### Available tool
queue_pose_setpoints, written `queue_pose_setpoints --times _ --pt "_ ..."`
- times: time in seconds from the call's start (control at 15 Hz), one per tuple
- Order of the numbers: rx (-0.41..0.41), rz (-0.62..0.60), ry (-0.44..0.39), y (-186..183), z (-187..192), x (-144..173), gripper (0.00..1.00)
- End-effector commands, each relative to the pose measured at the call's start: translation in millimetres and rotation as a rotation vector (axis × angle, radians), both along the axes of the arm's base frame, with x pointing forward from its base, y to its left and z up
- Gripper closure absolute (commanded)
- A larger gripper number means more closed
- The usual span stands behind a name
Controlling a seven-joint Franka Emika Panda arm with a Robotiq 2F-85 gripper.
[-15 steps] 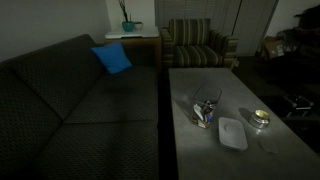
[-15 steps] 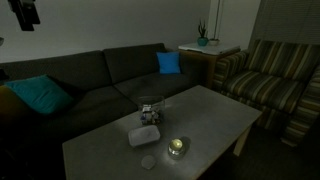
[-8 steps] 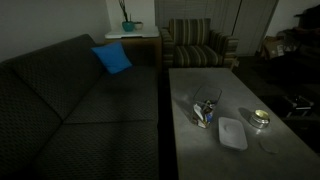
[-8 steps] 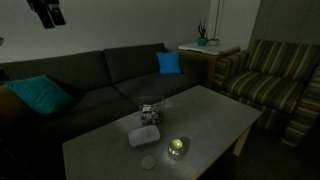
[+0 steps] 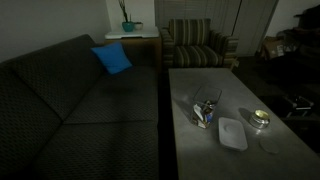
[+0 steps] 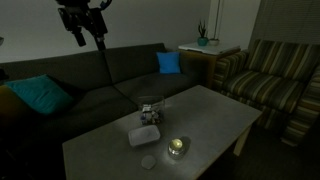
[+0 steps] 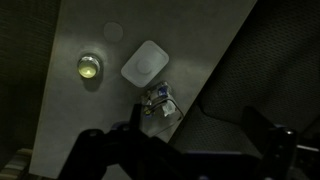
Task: Pick up the lid and close the container
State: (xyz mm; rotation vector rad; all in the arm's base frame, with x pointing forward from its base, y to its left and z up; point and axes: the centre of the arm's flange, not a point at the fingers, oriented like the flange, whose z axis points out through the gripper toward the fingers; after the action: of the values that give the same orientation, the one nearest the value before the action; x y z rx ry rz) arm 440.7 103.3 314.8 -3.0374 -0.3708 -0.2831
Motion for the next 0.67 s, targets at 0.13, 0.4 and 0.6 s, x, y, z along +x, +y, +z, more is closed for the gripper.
queue_pose_setpoints --times 0.13,0.4,0.6 --pt "0.015 0.046 0.035 10 -20 17 0.0" --pt "0.016 0.05 0.04 13 -24 23 0.0" --pt "0.0 0.039 0.014 16 -31 29 0.0"
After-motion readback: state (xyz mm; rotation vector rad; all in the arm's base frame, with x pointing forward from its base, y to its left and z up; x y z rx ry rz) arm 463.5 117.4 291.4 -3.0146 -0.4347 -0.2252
